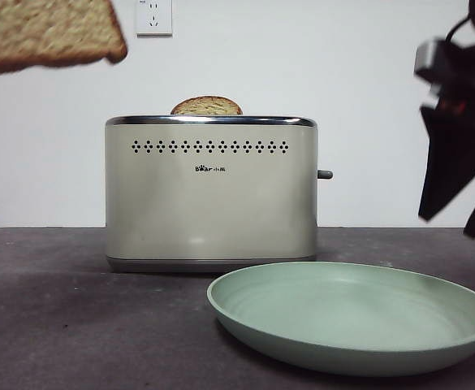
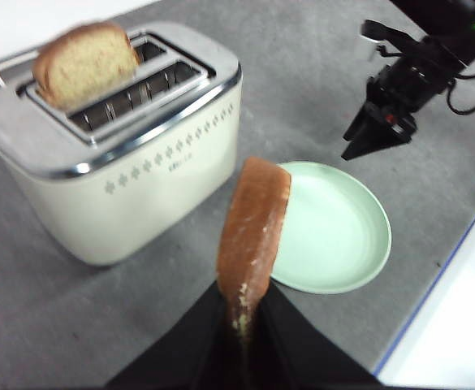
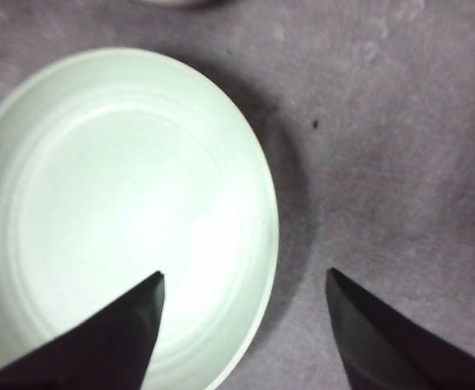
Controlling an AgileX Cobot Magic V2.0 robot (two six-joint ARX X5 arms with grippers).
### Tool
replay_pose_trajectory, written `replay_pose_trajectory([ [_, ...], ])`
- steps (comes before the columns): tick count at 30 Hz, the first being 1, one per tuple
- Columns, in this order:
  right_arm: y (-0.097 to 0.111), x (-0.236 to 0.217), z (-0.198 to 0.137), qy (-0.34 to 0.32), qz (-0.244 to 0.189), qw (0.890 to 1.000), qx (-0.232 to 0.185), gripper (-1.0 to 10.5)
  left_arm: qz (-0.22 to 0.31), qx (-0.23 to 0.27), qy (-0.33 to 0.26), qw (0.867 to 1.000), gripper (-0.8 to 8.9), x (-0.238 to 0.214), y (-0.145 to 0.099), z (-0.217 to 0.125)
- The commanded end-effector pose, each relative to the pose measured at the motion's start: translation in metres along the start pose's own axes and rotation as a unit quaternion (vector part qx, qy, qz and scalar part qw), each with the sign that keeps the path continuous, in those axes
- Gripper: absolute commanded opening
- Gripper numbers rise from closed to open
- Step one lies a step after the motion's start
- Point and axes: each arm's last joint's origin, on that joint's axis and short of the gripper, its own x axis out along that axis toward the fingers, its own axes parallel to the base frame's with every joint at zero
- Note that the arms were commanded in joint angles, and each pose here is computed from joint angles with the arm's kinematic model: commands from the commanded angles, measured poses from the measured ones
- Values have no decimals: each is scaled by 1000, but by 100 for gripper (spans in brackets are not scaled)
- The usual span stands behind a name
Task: Take the bread from the toaster,put the bread on the plate,put the plate on the table
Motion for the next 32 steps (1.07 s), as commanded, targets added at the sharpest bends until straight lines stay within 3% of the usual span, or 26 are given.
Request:
replay_pose_trajectory([
  [1, -3, 11, 5, 13, 2, 1000, 6, 268, -2, -12, -11, 1000, 5, -2, -2, -3],
  [13, -13, 55, 8, 59, 18, 998, 15, 178, -2, -17, -16, 1000, 5, -4, -3, -4],
  [20, -15, 65, 8, 67, 19, 997, 16, -3, -2, -18, -16, 1000, 5, -4, -3, -4],
  [24, -14, 63, 9, 61, 28, 998, 15, 5, -2, -19, -17, 1000, 5, -4, -3, -4],
  [32, 16, 25, 15, -10, 74, 997, -12, 5, -21, -28, -24, 999, 5, -4, -3, -2],
])
